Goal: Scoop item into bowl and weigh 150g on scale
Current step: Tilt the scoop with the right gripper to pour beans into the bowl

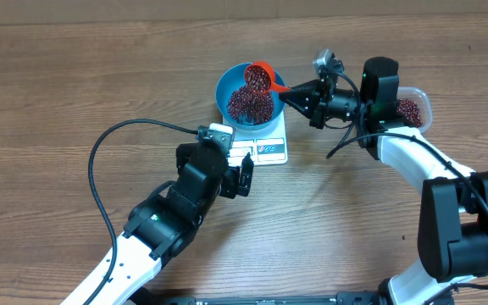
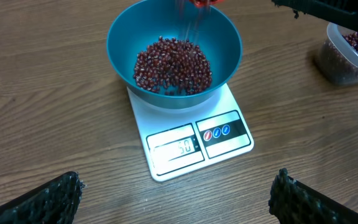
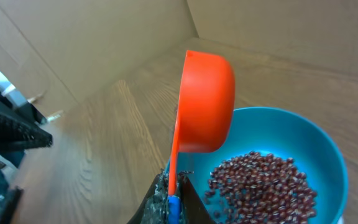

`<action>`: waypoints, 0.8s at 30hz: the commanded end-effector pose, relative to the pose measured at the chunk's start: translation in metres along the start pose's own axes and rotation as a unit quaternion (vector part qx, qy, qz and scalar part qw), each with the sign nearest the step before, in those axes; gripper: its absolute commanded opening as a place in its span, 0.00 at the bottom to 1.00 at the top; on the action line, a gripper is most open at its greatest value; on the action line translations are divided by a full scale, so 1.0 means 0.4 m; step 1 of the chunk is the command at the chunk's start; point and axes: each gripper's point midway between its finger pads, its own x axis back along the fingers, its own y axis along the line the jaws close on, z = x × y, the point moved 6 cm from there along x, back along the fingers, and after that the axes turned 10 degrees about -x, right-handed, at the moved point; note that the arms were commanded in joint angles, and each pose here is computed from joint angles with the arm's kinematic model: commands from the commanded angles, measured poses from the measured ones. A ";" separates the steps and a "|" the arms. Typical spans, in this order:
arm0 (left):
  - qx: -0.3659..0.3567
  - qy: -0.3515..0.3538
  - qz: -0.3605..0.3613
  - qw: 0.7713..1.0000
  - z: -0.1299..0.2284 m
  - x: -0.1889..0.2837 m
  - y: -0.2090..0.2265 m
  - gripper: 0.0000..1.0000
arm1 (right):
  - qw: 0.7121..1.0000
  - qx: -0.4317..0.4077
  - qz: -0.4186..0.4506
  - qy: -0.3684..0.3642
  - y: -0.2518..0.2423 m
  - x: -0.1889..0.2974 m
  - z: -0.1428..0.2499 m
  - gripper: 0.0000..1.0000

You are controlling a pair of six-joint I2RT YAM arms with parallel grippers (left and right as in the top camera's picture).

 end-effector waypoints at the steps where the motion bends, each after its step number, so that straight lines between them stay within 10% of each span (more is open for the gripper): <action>1: 0.014 -0.011 -0.010 1.000 -0.023 0.007 0.008 1.00 | 0.998 0.060 0.006 0.002 -0.004 -0.004 0.003 0.04; 24: 0.014 -0.008 -0.010 1.000 -0.020 0.007 0.008 0.99 | 0.966 0.257 0.009 0.011 -0.008 -0.004 0.013 0.04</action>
